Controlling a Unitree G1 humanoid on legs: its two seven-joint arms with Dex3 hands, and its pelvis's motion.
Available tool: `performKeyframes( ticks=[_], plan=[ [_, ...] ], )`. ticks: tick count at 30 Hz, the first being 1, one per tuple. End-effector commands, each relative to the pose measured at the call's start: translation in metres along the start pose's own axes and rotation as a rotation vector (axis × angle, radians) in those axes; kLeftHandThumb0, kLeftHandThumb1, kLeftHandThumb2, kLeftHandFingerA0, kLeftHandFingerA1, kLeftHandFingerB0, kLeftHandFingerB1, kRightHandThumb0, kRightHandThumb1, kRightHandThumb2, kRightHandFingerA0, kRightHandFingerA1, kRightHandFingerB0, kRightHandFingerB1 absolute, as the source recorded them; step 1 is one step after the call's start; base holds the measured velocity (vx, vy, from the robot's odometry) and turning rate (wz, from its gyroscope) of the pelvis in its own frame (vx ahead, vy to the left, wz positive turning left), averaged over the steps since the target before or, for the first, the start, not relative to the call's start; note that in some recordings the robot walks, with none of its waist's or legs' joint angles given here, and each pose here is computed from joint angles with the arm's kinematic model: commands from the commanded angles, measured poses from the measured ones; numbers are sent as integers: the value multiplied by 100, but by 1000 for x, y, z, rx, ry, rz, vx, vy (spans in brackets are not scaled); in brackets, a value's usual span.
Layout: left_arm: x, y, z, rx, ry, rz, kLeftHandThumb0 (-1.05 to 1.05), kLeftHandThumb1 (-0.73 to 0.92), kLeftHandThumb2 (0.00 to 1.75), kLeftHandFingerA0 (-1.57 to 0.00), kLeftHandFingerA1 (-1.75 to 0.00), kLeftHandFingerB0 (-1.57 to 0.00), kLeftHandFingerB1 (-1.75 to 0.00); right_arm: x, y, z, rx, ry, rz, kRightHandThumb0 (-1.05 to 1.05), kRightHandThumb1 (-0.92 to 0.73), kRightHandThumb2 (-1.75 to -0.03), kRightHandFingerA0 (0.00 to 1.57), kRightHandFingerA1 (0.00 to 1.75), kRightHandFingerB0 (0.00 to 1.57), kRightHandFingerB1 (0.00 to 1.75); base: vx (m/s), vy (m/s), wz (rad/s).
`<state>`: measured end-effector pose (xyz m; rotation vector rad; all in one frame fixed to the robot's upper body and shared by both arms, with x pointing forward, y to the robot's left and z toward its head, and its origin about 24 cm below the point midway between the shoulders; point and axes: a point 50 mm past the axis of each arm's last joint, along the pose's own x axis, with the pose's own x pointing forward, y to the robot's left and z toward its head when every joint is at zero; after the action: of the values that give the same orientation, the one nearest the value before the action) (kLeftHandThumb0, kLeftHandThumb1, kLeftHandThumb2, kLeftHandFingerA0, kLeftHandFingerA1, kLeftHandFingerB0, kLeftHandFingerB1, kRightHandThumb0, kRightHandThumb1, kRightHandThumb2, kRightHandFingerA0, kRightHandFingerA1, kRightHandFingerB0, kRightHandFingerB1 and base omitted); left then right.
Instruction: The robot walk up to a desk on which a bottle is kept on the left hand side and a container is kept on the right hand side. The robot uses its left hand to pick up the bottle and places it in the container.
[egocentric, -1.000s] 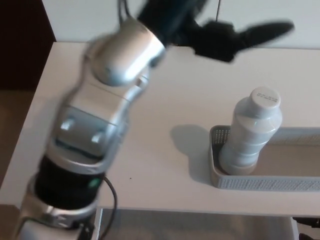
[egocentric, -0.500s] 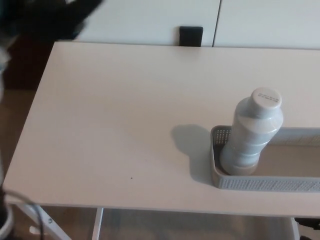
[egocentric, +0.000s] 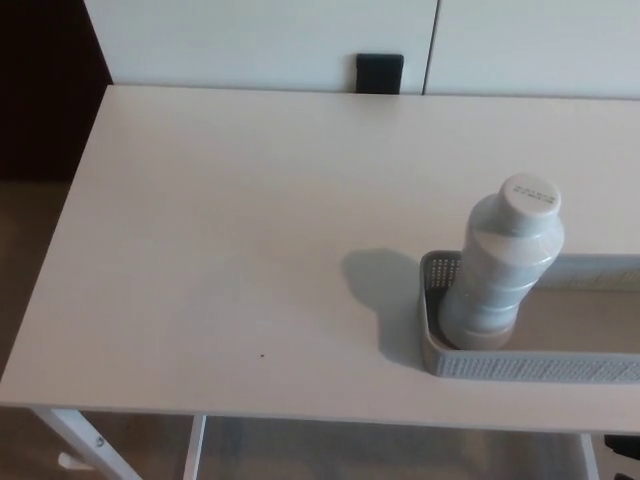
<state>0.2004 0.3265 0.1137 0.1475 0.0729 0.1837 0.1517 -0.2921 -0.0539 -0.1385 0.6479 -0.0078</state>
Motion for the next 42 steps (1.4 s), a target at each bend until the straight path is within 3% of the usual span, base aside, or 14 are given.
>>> performKeyframes(
  ticks=[1,4,8,11,12,13,16,17,20,21,22,24,32,42],
  plan=[
    [-138,61,-157,137,505,314,-50,62,59,-21,-49,-25,-33,-18,-30,-23,101,84,-87,-34,-61,-58,54,53,53,51,0,0,0],
    [-163,53,-197,125,730,322,-62,77,63,-19,-53,-22,-36,-22,-31,-29,111,90,-101,-31,-62,-58,55,55,53,52,0,0,0],
    [-174,49,-211,90,837,327,-59,79,62,-20,-61,-22,-41,-22,-32,-30,130,90,-100,-32,-61,-57,54,56,53,53,0,0,0],
    [-178,49,-219,41,914,341,-53,76,63,-17,-62,-19,-44,-21,-33,-31,129,91,-100,-33,-61,-57,54,55,53,52,0,0,0],
    [-175,48,-224,46,965,321,-56,57,85,-22,-64,-15,-52,-19,-33,-30,126,85,-97,-33,-61,-57,53,55,52,53,0,0,0],
    [-172,46,-227,107,1016,241,-52,66,59,-28,-64,-24,-49,-16,-32,-27,127,82,-94,-30,-62,-58,55,56,53,53,0,0,0],
    [-168,41,-231,247,1075,96,-51,62,58,-30,-57,-26,-42,-11,-30,-24,123,85,-91,-30,-62,-58,56,54,53,51,0,0,0],
    [-165,36,-230,189,1055,74,-53,46,79,-24,-62,-10,-49,-11,-27,-25,111,98,-86,-34,-61,-58,53,52,51,50,0,0,0],
    [-157,32,-223,45,987,90,-59,51,83,-20,-58,-13,-47,-12,-25,-29,105,112,-78,-32,-61,-58,54,53,53,50,0,0,0],
    [-155,31,-221,50,978,92,-59,51,83,-20,-58,-13,-47,-13,-24,-31,107,117,-78,-32,-61,-58,54,53,53,50,0,0,0],
    [-143,28,-214,58,927,60,-55,75,62,-9,-49,-14,-42,-12,-24,-31,109,114,-75,-33,-62,-58,53,52,51,50,0,0,0],
    [-119,20,-201,63,822,-3,-61,74,64,-18,-46,-23,-35,-11,-24,-30,113,107,-74,-33,-61,-58,56,54,53,51,0,0,0],
    [-74,-27,-178,-3,699,-119,-55,75,63,-18,-41,-22,-31,-9,-24,-31,92,109,-77,-34,-61,-58,55,54,53,51,0,0,0],
    [-99,-88,-207,-99,815,-206,-51,70,61,-22,-46,-28,-35,-22,-22,-46,55,129,-49,-36,-62,-58,57,55,53,51,0,0,0]
  ],
)
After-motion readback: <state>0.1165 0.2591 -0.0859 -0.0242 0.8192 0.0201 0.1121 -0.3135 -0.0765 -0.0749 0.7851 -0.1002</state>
